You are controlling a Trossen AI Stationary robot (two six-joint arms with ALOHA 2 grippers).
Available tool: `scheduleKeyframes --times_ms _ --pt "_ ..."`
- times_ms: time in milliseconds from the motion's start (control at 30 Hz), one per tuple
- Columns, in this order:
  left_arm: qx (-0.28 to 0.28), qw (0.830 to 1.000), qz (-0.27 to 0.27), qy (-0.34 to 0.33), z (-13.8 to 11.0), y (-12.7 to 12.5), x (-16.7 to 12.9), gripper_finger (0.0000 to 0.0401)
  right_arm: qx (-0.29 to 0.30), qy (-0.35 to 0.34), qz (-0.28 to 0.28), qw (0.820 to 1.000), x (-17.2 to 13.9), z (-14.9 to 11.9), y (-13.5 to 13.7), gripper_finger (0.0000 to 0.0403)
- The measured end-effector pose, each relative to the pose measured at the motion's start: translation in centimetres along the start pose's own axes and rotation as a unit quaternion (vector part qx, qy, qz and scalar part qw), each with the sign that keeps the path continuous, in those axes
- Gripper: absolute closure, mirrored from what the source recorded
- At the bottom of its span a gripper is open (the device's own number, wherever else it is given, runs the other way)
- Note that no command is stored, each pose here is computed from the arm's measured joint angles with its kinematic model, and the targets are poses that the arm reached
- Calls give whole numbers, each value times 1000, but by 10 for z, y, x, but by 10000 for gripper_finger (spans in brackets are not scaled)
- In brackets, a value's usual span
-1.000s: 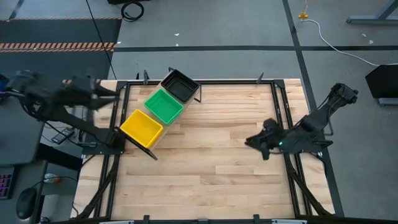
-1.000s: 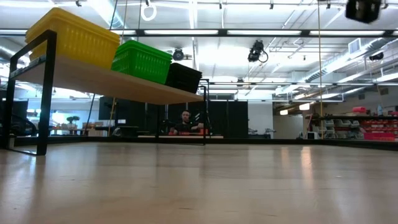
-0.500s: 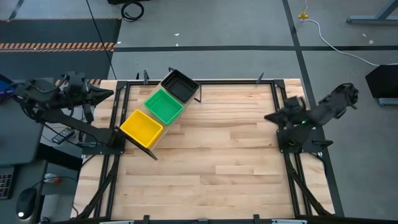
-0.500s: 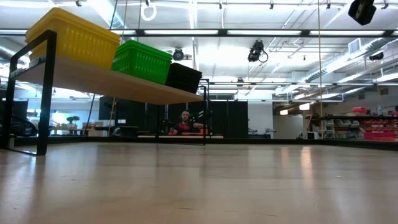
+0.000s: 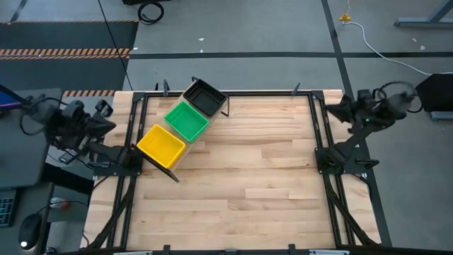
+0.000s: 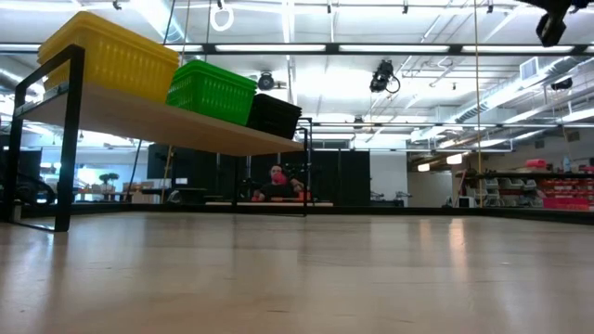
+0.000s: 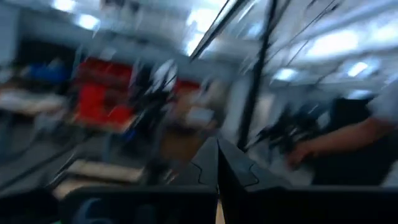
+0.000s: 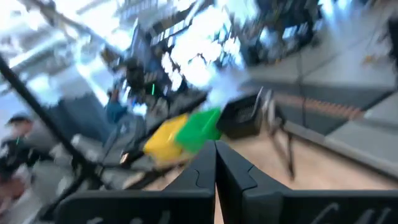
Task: Stack baskets on shelf by color
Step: Return to Home Position
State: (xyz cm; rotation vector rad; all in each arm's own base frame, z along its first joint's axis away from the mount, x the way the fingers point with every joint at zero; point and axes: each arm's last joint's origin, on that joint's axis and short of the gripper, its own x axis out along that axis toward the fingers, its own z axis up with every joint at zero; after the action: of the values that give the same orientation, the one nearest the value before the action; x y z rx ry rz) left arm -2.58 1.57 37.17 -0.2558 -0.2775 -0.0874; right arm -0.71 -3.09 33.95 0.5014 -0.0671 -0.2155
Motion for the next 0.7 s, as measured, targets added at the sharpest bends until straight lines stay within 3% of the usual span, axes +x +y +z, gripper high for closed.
scheduleKeyframes --times_ms 100,167,267,333,400,500,700 --pt "-8 999 -24 -42 -19 2 3 400 -14 -54 -9 998 -6 1 -9 398" --pt "5 999 -29 12 -30 1 8 400 -40 -64 -29 997 -3 2 -7 398" --pt "3 1000 -13 7 -35 1 19 400 -32 -70 -15 997 2 -6 -3 398" --pt "-5 1000 -1 22 -48 3 21 400 -27 -70 -10 997 11 -18 1 398" --pt "-18 1000 -10 -22 -47 3 20 400 -13 -71 6 997 20 -32 6 399" --pt "-25 999 -22 -32 -49 2 23 401 3 -100 30 995 34 -53 13 399" --pt "-35 995 -66 -67 -47 -2 26 401 57 -171 115 977 54 -101 16 399"
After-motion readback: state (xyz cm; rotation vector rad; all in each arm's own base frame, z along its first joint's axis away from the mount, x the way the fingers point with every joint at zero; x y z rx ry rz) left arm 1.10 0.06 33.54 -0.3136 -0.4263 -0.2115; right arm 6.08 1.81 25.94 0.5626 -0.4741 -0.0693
